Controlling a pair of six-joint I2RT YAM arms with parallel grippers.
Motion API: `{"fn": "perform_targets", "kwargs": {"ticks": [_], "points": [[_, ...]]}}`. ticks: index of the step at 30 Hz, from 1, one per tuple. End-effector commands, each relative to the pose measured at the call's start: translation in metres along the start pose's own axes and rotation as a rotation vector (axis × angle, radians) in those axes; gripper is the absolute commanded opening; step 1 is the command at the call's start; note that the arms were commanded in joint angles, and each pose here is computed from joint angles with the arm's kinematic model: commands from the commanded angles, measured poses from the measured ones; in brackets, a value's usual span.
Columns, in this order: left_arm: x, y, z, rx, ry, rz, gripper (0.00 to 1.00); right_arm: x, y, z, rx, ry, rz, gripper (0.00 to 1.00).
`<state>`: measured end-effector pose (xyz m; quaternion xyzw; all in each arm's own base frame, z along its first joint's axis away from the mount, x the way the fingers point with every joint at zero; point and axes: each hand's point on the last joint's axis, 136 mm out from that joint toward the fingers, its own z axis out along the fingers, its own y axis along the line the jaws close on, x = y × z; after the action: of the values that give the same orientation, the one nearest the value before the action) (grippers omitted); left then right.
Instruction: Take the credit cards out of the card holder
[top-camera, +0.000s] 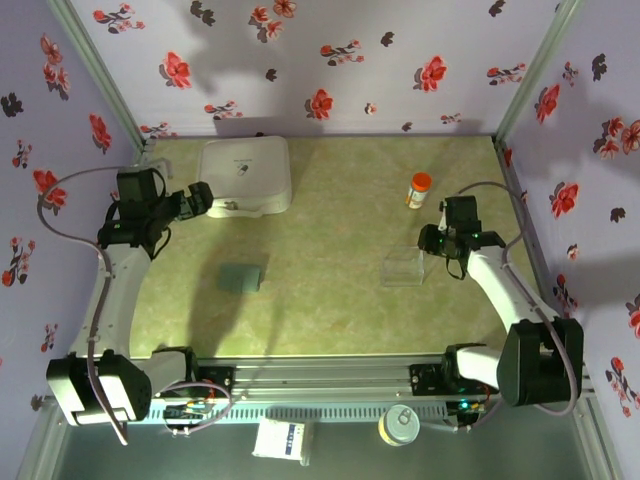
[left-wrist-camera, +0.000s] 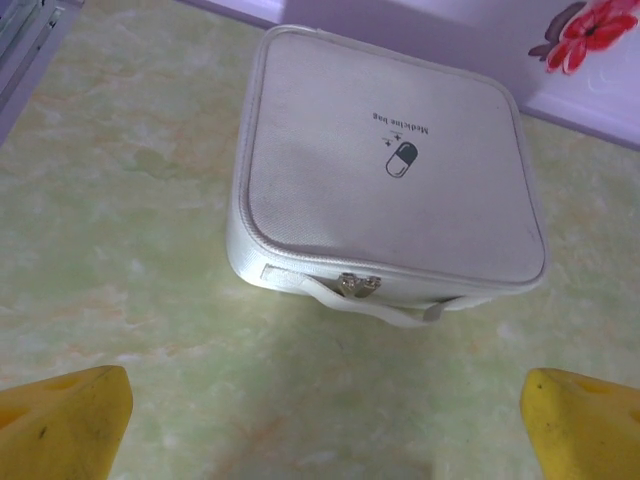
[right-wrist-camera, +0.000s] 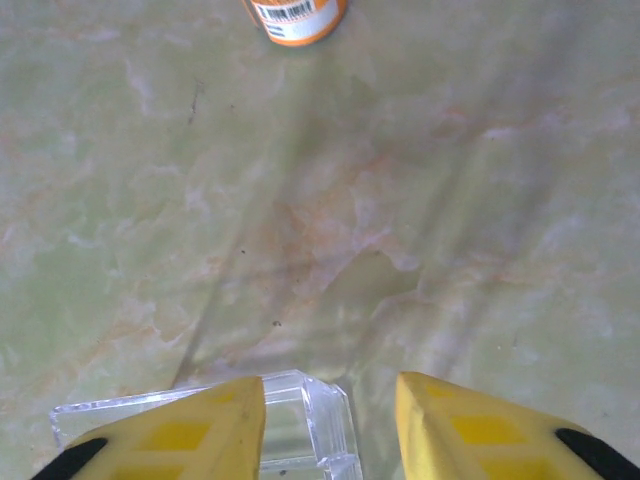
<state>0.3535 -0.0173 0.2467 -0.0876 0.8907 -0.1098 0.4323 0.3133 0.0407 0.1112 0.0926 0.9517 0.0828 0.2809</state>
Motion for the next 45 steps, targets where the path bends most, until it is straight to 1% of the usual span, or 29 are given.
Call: {"fn": "perform_targets", "kwargs": {"ticks": [1,3,8,11,21,32,45], "points": [[0.028,0.006,0.008,-0.008,0.107,0.054,1.0,0.01,0.002,0.002,-0.001,0.062,0.002,0.37],[0.031,0.008,0.008,-0.009,0.121,0.056,1.0,0.014,0.003,0.006,-0.011,0.083,0.0,0.33],[0.032,0.013,0.008,-0.02,0.109,0.071,1.0,0.02,0.004,0.015,-0.022,0.116,0.011,0.25],[0.032,0.016,0.008,-0.025,0.104,0.068,1.0,0.023,0.003,0.019,-0.017,0.127,0.011,0.23],[0.033,0.018,0.01,-0.031,0.11,0.053,1.0,0.028,0.012,0.027,-0.057,0.148,0.009,0.21],[0.034,0.018,0.012,-0.029,0.112,0.044,1.0,0.031,0.009,0.031,-0.027,0.166,-0.004,0.16],[0.037,0.019,0.013,-0.031,0.129,0.037,1.0,0.034,0.008,0.036,0.004,0.18,-0.022,0.15]]}}
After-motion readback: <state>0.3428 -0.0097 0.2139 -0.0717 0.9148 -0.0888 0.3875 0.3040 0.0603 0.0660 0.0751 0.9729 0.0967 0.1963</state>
